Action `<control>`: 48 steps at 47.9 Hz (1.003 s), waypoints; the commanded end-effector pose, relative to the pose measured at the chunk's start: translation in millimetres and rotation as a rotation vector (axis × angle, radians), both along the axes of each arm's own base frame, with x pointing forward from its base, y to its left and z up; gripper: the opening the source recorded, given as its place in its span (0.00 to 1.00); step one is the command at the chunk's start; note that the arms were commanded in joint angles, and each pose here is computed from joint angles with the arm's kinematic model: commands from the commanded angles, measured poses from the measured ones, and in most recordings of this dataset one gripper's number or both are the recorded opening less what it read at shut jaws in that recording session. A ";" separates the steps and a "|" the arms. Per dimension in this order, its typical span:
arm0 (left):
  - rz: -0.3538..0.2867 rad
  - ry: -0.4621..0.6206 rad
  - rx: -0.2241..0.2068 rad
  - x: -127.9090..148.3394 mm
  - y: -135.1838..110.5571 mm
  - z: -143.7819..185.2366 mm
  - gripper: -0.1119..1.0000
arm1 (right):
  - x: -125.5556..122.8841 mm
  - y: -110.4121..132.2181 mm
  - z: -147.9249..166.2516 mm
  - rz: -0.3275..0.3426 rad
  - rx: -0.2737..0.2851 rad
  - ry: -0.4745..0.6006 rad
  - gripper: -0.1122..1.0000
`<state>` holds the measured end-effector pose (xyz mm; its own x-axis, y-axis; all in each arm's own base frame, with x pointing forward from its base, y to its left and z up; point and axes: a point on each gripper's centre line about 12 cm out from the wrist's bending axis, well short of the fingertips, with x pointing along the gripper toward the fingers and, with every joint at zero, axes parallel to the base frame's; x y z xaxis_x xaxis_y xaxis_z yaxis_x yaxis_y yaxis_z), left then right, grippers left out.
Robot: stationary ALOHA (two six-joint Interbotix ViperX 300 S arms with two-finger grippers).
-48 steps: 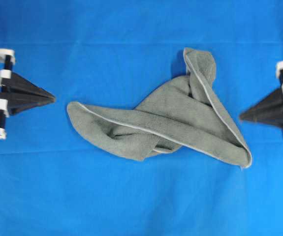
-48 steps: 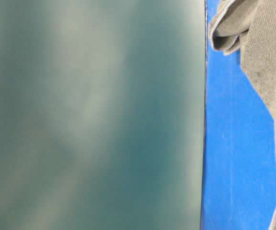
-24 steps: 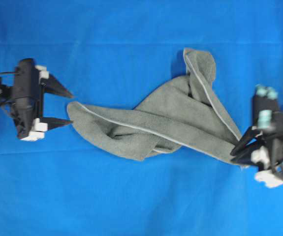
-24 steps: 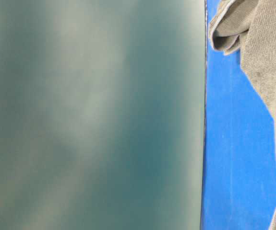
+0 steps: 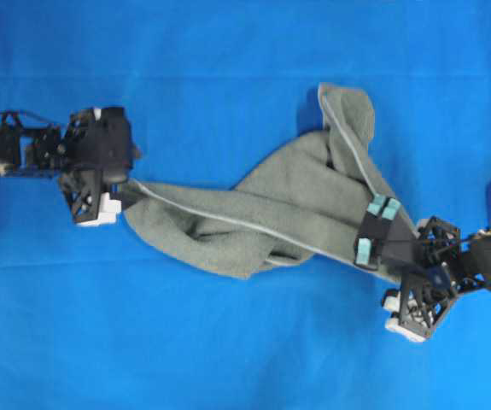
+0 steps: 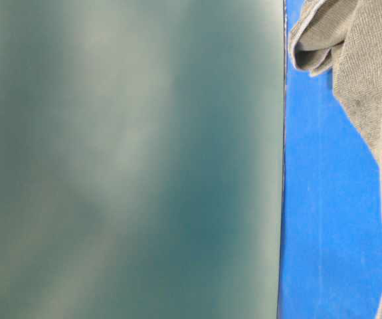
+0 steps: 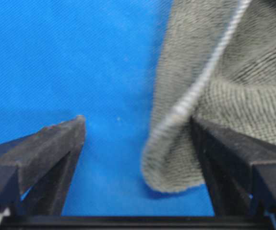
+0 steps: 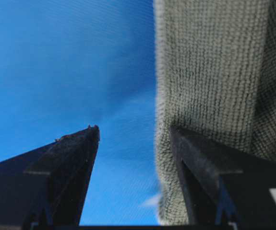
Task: Fold a large towel.
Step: 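Reach both grippers to opposite ends of the crumpled grey towel and grasp, then lift the towel with both grippers and shake it out in the air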
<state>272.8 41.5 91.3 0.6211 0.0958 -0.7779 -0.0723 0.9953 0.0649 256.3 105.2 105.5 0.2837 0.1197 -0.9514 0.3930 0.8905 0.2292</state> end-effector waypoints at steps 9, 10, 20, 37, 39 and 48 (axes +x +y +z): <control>0.000 0.017 0.016 14.1 9.2 5.4 0.65 | 10.1 -1.9 1.8 0.031 -0.041 -0.012 0.62; 0.004 0.020 0.015 14.3 10.6 5.7 0.58 | 9.8 -3.4 1.3 0.032 -0.047 -0.009 0.60; 0.016 0.048 0.015 14.9 16.6 5.8 0.10 | 3.7 -29.2 -7.2 -0.025 -0.086 0.042 0.13; -0.025 0.011 0.013 22.6 3.6 56.5 0.11 | 15.7 -31.4 24.3 -0.027 -0.087 -0.031 0.12; -0.038 -0.003 0.015 24.2 0.0 68.7 0.11 | 17.4 -31.3 35.4 -0.023 -0.090 -0.052 0.12; -0.072 -0.049 0.021 25.1 -9.5 116.9 0.11 | 19.9 -33.9 100.8 0.008 -0.129 -0.181 0.12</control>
<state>294.3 34.1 181.5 0.6261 0.0672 -0.7768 -0.0064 0.9967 0.0810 272.8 71.9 170.8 0.3741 0.0053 -0.9274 0.3751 0.9137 0.1566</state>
